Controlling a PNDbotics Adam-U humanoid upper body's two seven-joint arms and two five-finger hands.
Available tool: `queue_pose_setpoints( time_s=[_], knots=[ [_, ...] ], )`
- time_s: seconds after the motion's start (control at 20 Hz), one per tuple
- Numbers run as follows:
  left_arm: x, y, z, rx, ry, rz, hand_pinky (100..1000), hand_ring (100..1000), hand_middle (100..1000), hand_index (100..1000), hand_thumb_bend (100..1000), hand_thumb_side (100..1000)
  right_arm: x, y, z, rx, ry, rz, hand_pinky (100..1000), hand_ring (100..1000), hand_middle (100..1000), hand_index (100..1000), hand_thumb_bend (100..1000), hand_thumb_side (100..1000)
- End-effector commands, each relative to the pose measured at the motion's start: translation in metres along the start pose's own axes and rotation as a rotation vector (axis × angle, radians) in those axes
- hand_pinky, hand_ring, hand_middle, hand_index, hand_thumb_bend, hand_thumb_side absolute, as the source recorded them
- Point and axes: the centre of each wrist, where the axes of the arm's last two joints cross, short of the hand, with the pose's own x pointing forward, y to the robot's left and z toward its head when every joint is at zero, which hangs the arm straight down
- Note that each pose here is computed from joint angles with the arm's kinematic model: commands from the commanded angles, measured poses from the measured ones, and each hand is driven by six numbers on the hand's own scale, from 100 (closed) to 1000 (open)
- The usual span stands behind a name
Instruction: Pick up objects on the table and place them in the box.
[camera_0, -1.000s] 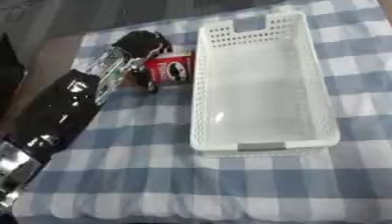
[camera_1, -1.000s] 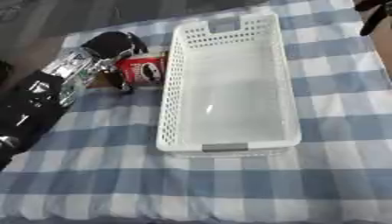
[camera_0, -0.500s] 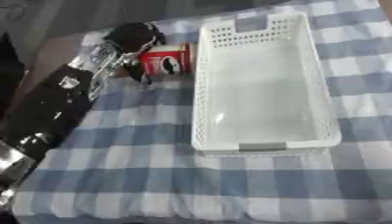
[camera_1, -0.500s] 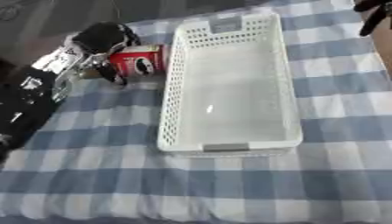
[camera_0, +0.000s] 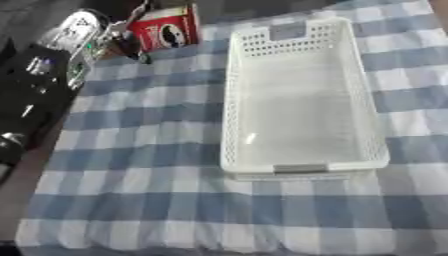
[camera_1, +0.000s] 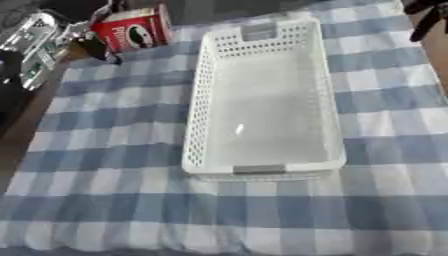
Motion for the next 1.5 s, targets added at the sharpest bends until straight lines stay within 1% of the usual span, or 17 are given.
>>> queue_pose_setpoints(
  time_s=[0.05, 0.2, 0.25, 0.45, 0.5, 0.55, 0.75, 0.95, 1.2, 1.25, 1.3, 1.5],
  knots=[
    [-0.015, 0.037, 0.001, 0.081, 0.010, -0.027, 100, 100, 110, 220, 777, 100, 0.004, -0.002, -0.005, -0.006, -0.021, 0.002, 368, 583, 684, 848, 100, 781],
    [-0.009, 0.055, 0.000, 0.131, -0.017, 0.002, 100, 100, 106, 216, 759, 100, 0.004, -0.001, -0.006, -0.009, -0.022, 0.001, 369, 583, 684, 847, 100, 780],
    [-0.006, 0.061, 0.000, 0.150, -0.026, 0.020, 100, 100, 104, 214, 739, 100, 0.004, -0.001, -0.006, -0.010, -0.022, -0.001, 369, 583, 684, 847, 100, 780],
    [0.013, 0.077, -0.005, 0.199, -0.078, 0.091, 100, 100, 100, 211, 704, 100, 0.004, 0.000, -0.007, -0.012, -0.023, -0.005, 369, 583, 684, 847, 100, 778],
    [0.018, 0.080, -0.006, 0.205, -0.098, 0.101, 100, 100, 100, 211, 721, 186, 0.004, 0.000, -0.007, -0.012, -0.024, -0.005, 369, 583, 684, 847, 100, 875],
    [0.024, 0.084, -0.008, 0.211, -0.118, 0.108, 100, 100, 100, 211, 704, 100, 0.004, 0.000, -0.008, -0.012, -0.024, -0.006, 369, 583, 684, 847, 100, 778],
    [0.042, 0.094, -0.014, 0.226, -0.176, 0.134, 100, 100, 100, 210, 686, 100, 0.004, 0.001, -0.008, -0.008, -0.023, -0.008, 368, 583, 683, 848, 100, 778],
    [0.059, 0.095, -0.019, 0.229, -0.221, 0.168, 100, 100, 100, 209, 660, 100, 0.005, 0.001, -0.009, 0.001, -0.024, -0.010, 368, 583, 683, 848, 100, 778],
    [0.076, 0.088, -0.024, 0.217, -0.255, 0.202, 100, 100, 100, 208, 638, 100, 0.005, 0.000, -0.009, 0.014, -0.027, -0.008, 367, 583, 683, 849, 100, 777],
    [0.078, 0.087, -0.025, 0.215, -0.256, 0.209, 100, 100, 100, 206, 616, 100, 0.005, 0.000, -0.010, 0.016, -0.028, -0.007, 367, 583, 682, 849, 100, 777],
    [0.080, 0.084, -0.026, 0.213, -0.257, 0.220, 100, 100, 100, 206, 616, 100, 0.005, -0.001, -0.010, 0.018, -0.028, -0.006, 367, 583, 682, 849, 100, 777],
    [0.090, 0.073, -0.028, 0.200, -0.257, 0.275, 100, 100, 100, 202, 544, 100, 0.006, -0.001, -0.011, 0.022, -0.031, -0.004, 366, 583, 682, 850, 100, 777]
  ],
)
